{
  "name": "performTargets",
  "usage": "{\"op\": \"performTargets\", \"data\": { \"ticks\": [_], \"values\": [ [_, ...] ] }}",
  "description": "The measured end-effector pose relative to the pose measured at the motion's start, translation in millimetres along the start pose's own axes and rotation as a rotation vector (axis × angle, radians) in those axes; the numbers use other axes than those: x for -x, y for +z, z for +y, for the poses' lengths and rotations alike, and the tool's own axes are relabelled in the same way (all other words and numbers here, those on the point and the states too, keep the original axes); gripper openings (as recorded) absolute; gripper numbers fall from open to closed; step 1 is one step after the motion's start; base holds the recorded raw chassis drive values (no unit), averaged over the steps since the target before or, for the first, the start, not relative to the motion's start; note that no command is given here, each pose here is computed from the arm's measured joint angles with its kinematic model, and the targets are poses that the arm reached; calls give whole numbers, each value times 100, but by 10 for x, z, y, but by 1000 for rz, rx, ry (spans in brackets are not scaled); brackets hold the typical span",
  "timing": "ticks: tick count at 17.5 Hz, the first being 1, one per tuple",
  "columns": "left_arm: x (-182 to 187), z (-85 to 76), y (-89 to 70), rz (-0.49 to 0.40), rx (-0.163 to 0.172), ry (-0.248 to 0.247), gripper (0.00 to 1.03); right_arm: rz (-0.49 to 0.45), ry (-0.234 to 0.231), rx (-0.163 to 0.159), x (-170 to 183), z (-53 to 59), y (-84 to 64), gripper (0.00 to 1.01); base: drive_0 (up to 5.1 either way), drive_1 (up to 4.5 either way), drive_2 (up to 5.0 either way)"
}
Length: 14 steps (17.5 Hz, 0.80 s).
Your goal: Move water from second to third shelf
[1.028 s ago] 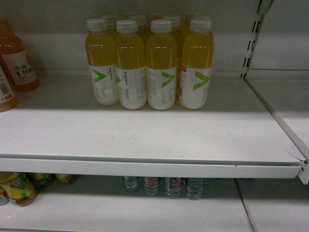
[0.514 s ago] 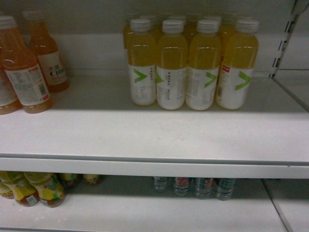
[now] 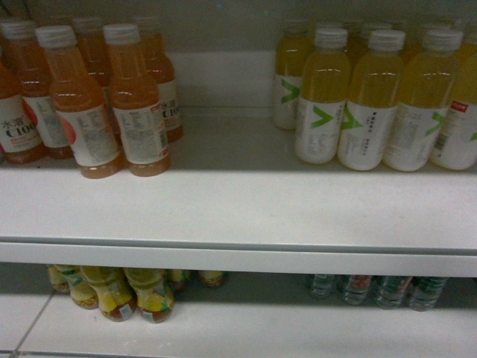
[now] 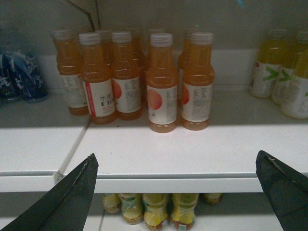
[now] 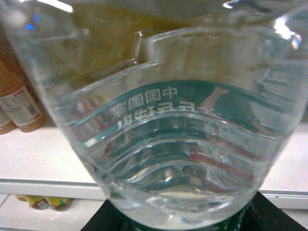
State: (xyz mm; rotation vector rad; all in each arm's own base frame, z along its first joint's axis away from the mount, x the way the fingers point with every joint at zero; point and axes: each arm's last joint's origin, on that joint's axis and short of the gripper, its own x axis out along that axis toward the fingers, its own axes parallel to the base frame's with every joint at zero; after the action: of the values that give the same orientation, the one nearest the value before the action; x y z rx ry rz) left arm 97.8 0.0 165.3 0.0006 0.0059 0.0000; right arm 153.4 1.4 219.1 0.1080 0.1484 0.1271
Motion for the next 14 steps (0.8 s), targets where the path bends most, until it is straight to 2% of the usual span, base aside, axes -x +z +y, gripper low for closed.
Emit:
{"op": "performTargets", "data": {
  "ticks": [14],
  "values": [
    [0, 0, 2, -2, 0, 0, 98, 6, 0, -1, 0, -1, -9, 39, -504, 236, 236]
  ]
}}
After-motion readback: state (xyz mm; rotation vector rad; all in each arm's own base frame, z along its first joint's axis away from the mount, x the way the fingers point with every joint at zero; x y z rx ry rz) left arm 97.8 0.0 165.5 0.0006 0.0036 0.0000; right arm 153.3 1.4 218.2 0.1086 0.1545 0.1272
